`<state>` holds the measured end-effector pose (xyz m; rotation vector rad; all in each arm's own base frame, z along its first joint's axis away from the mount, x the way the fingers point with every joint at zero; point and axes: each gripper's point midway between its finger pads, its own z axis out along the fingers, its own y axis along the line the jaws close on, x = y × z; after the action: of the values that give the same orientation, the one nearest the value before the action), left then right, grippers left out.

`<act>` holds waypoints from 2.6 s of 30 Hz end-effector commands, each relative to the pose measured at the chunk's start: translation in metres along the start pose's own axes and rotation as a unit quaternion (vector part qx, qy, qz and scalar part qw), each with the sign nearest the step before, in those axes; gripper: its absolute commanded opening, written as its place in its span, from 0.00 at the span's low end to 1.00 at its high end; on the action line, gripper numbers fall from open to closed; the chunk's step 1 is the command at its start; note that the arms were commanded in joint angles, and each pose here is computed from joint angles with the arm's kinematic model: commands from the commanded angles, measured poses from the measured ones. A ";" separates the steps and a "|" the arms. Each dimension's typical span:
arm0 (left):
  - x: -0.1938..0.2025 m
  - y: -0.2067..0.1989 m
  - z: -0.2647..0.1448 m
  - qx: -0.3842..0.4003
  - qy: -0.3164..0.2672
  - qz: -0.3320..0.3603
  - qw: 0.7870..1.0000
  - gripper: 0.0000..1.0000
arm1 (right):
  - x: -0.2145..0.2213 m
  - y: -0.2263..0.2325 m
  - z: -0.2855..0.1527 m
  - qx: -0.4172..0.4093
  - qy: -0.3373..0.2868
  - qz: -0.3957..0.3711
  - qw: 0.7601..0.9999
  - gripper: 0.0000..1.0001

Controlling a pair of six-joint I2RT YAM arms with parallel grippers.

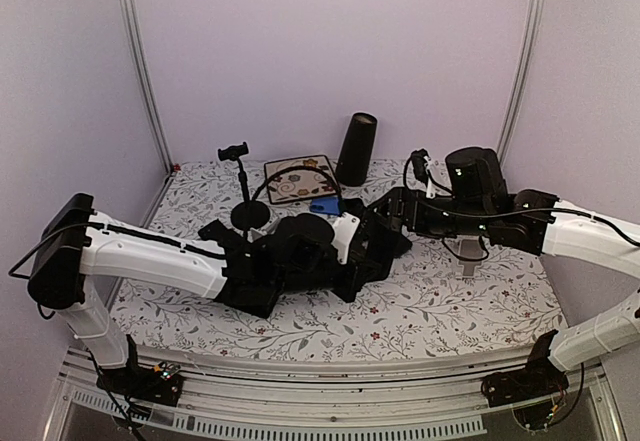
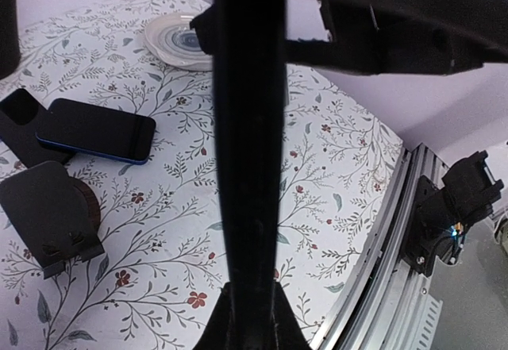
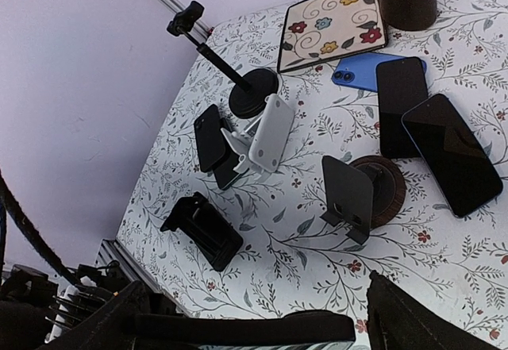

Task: Place the phone on the phone stand
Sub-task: Pass from the left arm to the right

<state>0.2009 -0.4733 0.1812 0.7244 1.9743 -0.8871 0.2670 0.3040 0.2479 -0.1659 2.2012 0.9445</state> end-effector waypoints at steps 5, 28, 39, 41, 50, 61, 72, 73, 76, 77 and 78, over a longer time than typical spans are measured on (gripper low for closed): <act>-0.031 -0.015 0.006 0.002 -0.036 -0.009 0.999 0.00 | 0.013 -0.005 0.006 0.003 0.022 -0.003 1.000 0.87; -0.014 -0.013 0.021 -0.002 -0.004 -0.027 1.000 0.00 | 0.013 -0.026 0.003 0.052 0.009 -0.022 0.998 0.42; -0.013 -0.012 0.021 -0.003 -0.004 -0.027 1.000 0.30 | 0.006 -0.024 -0.003 0.054 -0.004 -0.026 0.998 0.26; -0.013 -0.012 0.021 -0.002 -0.005 -0.026 1.000 0.36 | 0.005 -0.024 -0.004 0.054 -0.006 -0.026 0.998 0.26; -0.011 -0.013 0.019 0.002 -0.005 -0.027 1.000 0.64 | -0.002 -0.031 -0.009 0.059 -0.014 -0.022 0.998 0.22; -0.010 -0.010 0.013 0.002 -0.010 -0.029 1.000 0.88 | -0.010 -0.040 -0.014 0.071 -0.023 -0.023 0.997 0.22; -0.012 -0.009 0.003 0.007 -0.024 -0.040 0.999 0.96 | -0.018 -0.060 -0.028 0.112 -0.039 -0.024 0.993 0.22; -0.012 -0.008 0.002 0.007 -0.024 -0.041 0.999 0.96 | -0.019 -0.063 -0.030 0.118 -0.041 -0.026 0.992 0.22; -0.014 -0.007 -0.001 0.004 -0.029 -0.042 0.999 0.96 | -0.022 -0.076 -0.038 0.149 -0.047 -0.032 0.987 0.22; -0.014 -0.006 -0.002 0.003 -0.029 -0.042 0.999 0.96 | -0.022 -0.082 -0.041 0.163 -0.049 -0.034 0.985 0.22; -0.015 -0.006 -0.003 0.002 -0.031 -0.042 0.999 0.96 | -0.024 -0.090 -0.044 0.179 -0.053 -0.036 0.982 0.22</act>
<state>0.2056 -0.4796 0.1756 0.6455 2.0116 -0.9132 0.2859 0.2338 0.2237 -0.0746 2.2542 0.6144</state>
